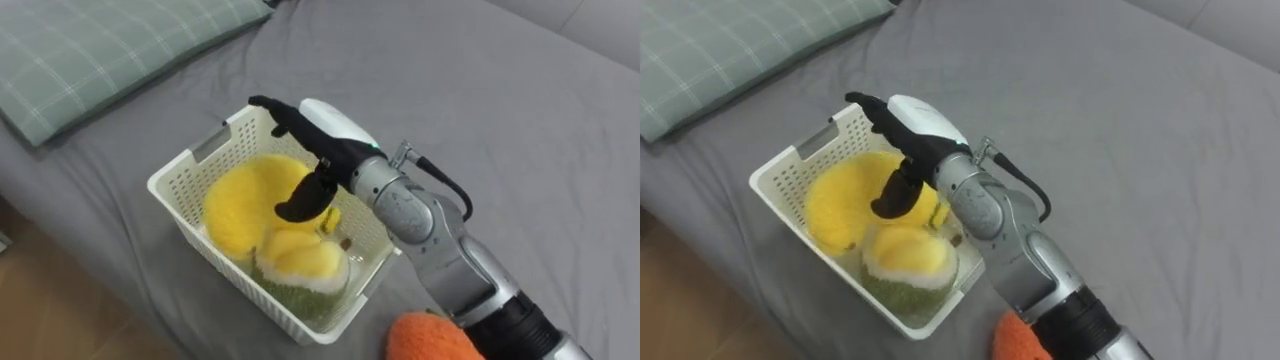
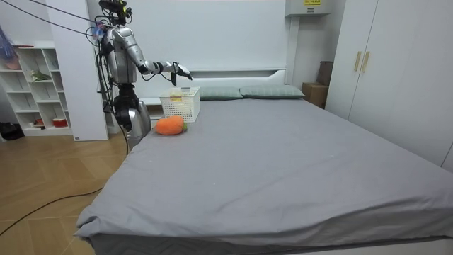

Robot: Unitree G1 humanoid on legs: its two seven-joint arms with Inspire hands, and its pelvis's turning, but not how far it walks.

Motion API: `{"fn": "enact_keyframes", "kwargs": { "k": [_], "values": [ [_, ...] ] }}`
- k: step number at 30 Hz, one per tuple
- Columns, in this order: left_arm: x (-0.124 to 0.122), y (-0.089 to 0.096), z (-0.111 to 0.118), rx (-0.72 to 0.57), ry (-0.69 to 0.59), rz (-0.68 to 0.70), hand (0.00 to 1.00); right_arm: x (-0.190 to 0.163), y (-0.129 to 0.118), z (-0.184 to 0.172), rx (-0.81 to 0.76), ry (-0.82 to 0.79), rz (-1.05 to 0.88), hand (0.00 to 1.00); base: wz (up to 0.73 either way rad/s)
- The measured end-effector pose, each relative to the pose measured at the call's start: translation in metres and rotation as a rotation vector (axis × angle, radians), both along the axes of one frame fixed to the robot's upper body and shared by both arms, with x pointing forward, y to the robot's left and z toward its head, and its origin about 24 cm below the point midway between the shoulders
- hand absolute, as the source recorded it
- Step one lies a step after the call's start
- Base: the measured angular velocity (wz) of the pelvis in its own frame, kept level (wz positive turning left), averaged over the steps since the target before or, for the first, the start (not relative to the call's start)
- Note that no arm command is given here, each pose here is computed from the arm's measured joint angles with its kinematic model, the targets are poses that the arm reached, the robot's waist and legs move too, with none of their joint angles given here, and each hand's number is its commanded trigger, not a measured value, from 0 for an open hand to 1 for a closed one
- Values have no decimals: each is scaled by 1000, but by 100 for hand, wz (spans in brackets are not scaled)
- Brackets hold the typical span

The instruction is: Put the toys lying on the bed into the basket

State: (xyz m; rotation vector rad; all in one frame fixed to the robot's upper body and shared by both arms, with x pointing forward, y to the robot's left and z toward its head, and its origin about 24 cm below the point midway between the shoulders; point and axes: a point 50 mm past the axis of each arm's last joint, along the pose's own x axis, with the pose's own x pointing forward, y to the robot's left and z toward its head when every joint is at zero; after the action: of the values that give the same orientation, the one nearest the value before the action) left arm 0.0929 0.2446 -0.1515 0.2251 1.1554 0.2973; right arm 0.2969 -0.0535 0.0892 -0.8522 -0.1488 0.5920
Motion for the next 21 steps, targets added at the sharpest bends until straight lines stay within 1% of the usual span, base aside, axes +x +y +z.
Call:
{"fn": "enact_keyframes", "kwargs": {
  "k": [4,9,15,17,18,20,21],
  "values": [
    [-2,0,-1,-1,7,3,0,1,-4,1,-10,-5,-7,0,-4],
    [-3,-6,-2,-15,9,14,0,3,-10,2,1,-9,-23,0,-10],
    [-5,-6,-3,-15,11,17,0,7,-37,18,62,-96,-143,0,-8],
    [-6,-9,-4,-11,7,57,0,6,-56,16,91,-111,-217,0,-24],
    [-7,-9,-4,-13,8,64,0,6,-61,15,97,-110,-238,0,-20],
    [-12,-8,-5,-13,15,75,0,4,-78,10,162,-88,-312,0,-11],
    [-13,-8,-5,-13,18,76,0,3,-82,8,175,-83,-331,0,-4]
  ]
}}
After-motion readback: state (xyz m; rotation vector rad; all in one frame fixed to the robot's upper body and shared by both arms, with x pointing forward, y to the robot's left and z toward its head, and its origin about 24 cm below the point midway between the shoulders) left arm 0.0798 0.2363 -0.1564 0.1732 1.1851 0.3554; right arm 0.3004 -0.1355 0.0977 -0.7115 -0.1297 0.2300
